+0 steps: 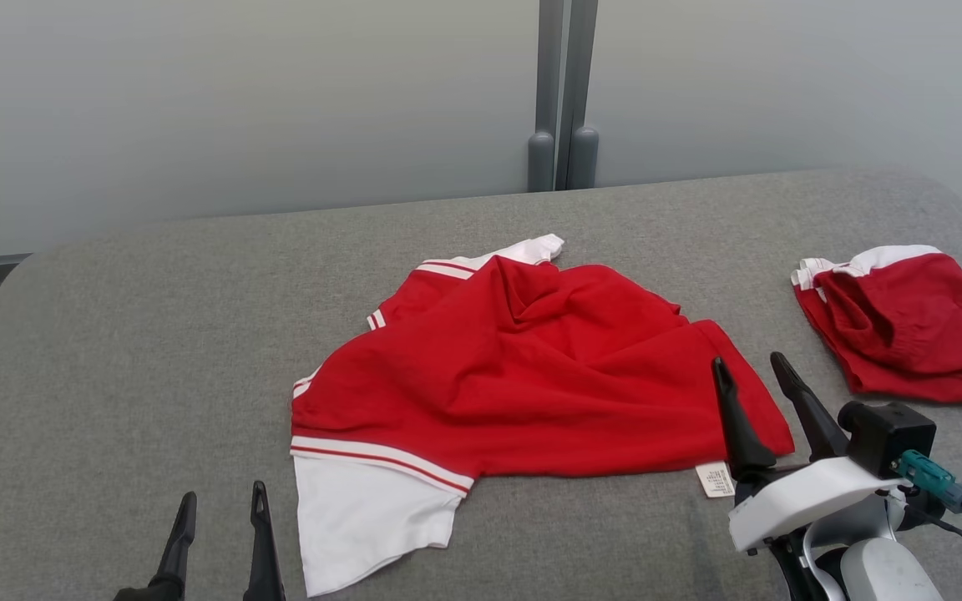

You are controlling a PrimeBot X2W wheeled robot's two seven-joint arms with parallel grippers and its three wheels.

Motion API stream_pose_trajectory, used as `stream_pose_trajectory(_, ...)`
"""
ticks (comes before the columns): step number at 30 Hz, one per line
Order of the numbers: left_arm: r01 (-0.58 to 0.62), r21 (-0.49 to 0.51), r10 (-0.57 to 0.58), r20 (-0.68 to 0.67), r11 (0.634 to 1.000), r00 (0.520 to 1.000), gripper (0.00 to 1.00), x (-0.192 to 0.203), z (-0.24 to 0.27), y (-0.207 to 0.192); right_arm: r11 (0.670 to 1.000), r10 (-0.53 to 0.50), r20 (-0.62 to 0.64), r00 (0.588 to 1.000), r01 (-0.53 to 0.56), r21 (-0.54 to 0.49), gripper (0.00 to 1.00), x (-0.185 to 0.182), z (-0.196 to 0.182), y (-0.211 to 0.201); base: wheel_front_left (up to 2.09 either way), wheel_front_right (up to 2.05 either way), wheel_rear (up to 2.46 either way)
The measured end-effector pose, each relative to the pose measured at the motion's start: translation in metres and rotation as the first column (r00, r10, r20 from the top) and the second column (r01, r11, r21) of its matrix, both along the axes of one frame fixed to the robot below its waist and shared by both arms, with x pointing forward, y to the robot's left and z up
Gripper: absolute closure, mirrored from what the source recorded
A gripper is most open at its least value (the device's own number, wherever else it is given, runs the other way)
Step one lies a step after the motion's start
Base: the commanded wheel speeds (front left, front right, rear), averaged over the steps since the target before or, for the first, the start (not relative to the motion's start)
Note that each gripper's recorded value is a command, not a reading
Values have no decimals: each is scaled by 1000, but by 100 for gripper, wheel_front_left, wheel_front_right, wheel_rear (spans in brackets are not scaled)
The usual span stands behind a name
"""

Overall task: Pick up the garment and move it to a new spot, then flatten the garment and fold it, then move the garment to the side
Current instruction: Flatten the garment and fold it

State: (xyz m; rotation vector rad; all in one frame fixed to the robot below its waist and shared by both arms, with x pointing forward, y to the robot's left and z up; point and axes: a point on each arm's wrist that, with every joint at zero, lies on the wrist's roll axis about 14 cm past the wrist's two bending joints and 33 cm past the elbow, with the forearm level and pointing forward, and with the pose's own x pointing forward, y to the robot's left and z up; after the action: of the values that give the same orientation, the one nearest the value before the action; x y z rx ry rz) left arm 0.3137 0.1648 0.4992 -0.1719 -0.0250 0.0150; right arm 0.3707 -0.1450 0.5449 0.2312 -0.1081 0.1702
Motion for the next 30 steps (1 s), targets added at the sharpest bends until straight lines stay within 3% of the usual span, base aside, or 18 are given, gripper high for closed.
stream_pose_trajectory(7, 6, 3, -6, 5, 1000, 1000, 0, 3, 2, -1, 1000, -1, -9, 1000, 1, 4, 0, 1, -3, 0, 0, 0, 0)
stream_pose_trajectory(12, 43, -23, -46, -129, 999, 991, 0, 0, -28, -11, 1000, -13, -24, 1000, 13, 6, 0, 2, -7, -5, 0, 0, 0)
stream_pose_trajectory(20, 84, -184, -157, -428, 979, 890, 0, -20, -91, -38, 1000, -21, -53, 998, 22, 9, 0, 3, -16, -8, 0, 0, 0)
stream_pose_trajectory(25, 52, -235, -170, -515, 971, 840, 0, -28, -112, -40, 1000, -29, -65, 997, 29, 9, 0, 5, -20, -10, 0, 0, 0)
stream_pose_trajectory(30, 22, -294, -181, -526, 956, 831, 0, -22, -116, -42, 999, -37, -71, 997, 38, 9, 0, 6, -22, -13, 0, 0, 0)
